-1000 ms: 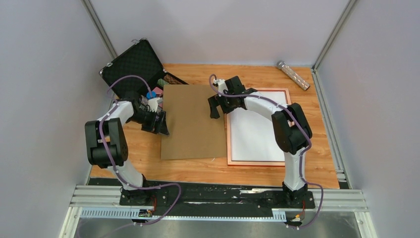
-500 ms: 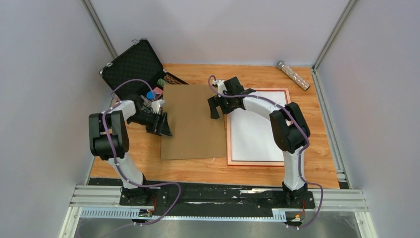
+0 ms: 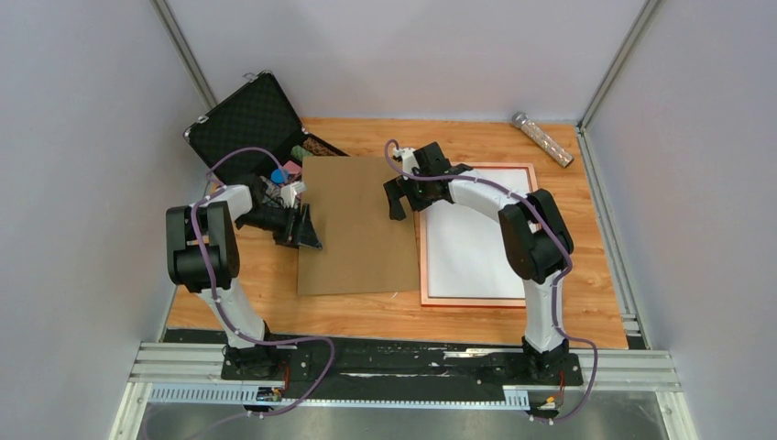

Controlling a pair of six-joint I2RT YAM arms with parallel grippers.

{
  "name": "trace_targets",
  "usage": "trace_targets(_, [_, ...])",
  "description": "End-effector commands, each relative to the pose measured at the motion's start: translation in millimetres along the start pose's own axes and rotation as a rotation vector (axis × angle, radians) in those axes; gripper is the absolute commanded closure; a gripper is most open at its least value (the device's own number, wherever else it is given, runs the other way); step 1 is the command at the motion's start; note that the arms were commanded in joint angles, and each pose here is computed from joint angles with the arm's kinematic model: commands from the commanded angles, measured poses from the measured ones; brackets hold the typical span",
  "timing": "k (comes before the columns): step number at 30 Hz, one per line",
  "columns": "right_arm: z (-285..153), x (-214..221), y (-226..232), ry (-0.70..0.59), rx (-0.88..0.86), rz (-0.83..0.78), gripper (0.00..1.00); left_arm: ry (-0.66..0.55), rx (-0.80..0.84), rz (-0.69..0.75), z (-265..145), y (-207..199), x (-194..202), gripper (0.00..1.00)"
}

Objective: Put the photo into the frame

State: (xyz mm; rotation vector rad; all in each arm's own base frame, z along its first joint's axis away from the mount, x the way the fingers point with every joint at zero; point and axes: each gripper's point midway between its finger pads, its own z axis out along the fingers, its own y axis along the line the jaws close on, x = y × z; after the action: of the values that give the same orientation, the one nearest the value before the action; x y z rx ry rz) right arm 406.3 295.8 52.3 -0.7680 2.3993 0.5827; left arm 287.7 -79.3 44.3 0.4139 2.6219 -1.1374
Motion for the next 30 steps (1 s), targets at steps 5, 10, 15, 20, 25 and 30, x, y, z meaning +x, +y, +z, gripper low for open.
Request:
trace_targets(5, [3,-14,6,-0.036,-0.018,0.003,0.01,-0.047,-0.036,0.019,3,12,-11,0.04])
trace_targets(10, [8,-13,13,-0.02,-0.033,0.034,0.01,-0.062,-0.028,0.036,2,9,-13,0.04])
trace_targets(15, [15,-9,17,0.002,-0.045,0.047,0.01,-0.079,-0.012,0.051,2,6,-16,0.05])
trace_targets(20, [18,-7,20,0.012,-0.054,0.052,0.01,-0.094,0.019,0.064,2,0,-18,0.05])
trace_targets(25, [16,-7,22,0.01,-0.057,0.053,0.01,-0.11,0.045,0.097,-3,-10,-21,0.06])
trace_targets(30, [15,-5,21,0.014,-0.053,0.057,0.0,-0.128,0.071,0.148,-15,-28,-25,0.13])
